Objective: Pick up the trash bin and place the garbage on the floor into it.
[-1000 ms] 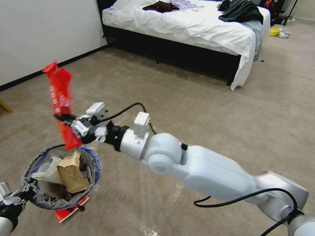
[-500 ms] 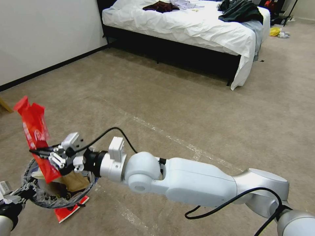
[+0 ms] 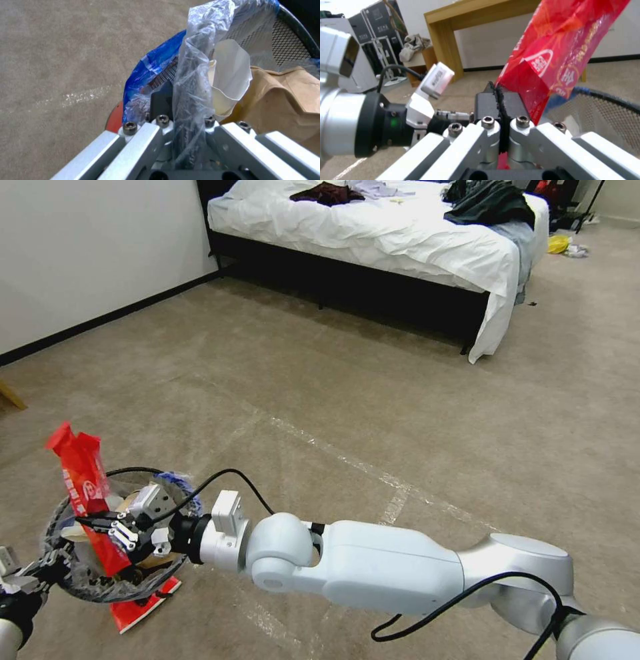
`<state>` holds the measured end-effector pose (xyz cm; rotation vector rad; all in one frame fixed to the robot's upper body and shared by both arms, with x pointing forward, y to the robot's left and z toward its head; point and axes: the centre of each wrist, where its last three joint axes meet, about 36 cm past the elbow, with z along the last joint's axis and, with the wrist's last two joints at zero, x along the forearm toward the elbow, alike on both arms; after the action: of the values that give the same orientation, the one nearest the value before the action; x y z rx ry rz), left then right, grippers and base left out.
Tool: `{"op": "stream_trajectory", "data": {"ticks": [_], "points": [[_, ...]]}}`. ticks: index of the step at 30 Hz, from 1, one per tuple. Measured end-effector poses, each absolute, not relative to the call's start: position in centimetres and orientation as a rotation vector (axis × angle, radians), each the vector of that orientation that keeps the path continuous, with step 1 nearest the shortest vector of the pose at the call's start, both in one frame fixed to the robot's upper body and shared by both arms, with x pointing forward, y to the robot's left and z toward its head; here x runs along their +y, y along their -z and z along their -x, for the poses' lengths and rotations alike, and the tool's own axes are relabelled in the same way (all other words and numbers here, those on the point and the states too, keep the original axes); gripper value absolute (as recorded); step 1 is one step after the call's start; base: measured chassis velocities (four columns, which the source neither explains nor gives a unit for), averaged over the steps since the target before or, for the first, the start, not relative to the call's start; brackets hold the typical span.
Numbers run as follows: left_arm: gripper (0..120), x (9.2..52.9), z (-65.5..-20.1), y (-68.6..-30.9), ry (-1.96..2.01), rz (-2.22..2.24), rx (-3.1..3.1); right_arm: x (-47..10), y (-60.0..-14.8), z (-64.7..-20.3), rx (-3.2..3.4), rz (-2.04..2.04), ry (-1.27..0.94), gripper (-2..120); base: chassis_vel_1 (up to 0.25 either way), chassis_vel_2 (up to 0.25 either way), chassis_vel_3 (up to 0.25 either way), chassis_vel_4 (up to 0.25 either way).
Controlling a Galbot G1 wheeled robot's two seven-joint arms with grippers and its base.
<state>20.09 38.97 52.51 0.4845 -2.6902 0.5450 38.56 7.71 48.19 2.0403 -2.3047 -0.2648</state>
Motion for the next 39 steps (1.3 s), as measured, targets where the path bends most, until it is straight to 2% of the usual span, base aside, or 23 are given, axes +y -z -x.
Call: {"op": "stream_trajectory", "data": {"ticks": [39], "points": [[1,38.7,-19.8,-52.6,-0.55,-0.488,-2.691,8.3,-40.6,-39.4,-2.356,-1.985,0.247,0,0.0,0.0,0.0,0.0]]}}
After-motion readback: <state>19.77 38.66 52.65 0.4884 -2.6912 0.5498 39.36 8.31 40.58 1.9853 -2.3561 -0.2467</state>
